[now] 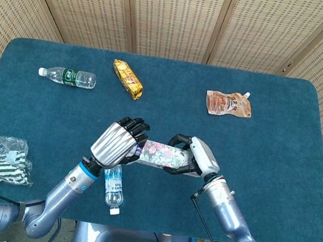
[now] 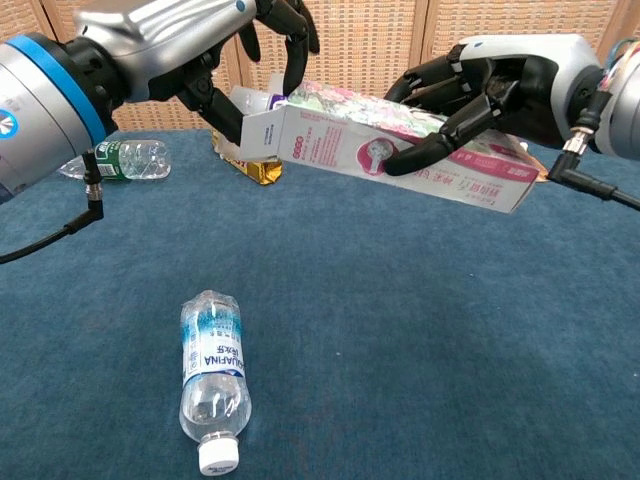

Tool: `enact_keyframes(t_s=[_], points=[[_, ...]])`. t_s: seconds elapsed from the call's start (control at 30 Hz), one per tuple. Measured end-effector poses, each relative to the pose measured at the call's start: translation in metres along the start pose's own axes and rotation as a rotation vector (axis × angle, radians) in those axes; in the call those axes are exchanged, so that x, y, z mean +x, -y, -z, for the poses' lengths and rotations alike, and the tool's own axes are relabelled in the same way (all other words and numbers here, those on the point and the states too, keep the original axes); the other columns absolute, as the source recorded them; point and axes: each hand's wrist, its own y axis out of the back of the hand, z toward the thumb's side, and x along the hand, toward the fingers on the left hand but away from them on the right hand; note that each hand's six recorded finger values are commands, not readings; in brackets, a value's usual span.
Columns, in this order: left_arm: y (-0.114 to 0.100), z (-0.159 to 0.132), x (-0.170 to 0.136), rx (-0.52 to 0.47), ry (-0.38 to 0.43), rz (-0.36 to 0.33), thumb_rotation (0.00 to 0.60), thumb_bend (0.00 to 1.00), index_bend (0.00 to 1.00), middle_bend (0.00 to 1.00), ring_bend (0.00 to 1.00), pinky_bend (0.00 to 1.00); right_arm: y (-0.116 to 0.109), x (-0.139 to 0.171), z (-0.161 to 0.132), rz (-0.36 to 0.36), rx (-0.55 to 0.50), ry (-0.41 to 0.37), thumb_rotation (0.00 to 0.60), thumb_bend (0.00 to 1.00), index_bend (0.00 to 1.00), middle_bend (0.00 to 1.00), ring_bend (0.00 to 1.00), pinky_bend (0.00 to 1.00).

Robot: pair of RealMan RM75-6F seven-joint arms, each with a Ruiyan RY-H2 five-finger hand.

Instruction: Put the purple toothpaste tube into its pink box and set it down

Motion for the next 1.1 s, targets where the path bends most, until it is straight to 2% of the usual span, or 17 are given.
enact_keyframes(t_s=[0.07, 0.3, 0.67, 0.9, 1.1], points=[[-0.003, -0.001, 0.001, 0.016, 0.004, 0.011, 0.6, 0.26, 0.33, 0.03, 0.0, 0.07, -0.003, 0.001, -0.002, 0.002, -0.04, -0.007, 0.6, 0.0, 0.54, 0.47, 0.34, 0.44], [-0.013, -0.001, 0.002, 0.05, 0.002, 0.029, 0.6, 0.26, 0.23, 0.0, 0.0, 0.01, -0.01, 0.004, -0.005, 0.009, -0.148, -0.021, 0.6, 0.0, 0.54, 0.47, 0.34, 0.45], [-0.043, 0.012, -0.011, 0.06, -0.001, -0.036, 0.6, 0.26, 0.22, 0.0, 0.0, 0.0, -0.024, 0.006, 0.008, 0.032, -0.247, -0.003, 0.6, 0.0, 0.54, 0.47, 0.34, 0.45], [-0.063, 0.023, -0.018, 0.062, -0.017, -0.067, 0.6, 0.26, 0.22, 0.0, 0.0, 0.0, -0.027, 0.006, 0.028, 0.049, -0.307, 0.028, 0.6, 0.0, 0.54, 0.47, 0.34, 0.45], [-0.086, 0.028, -0.027, 0.043, -0.03, -0.118, 0.6, 0.26, 0.22, 0.0, 0.0, 0.0, -0.032, 0.01, 0.037, 0.065, -0.418, 0.023, 0.6, 0.01, 0.54, 0.47, 0.34, 0.45]])
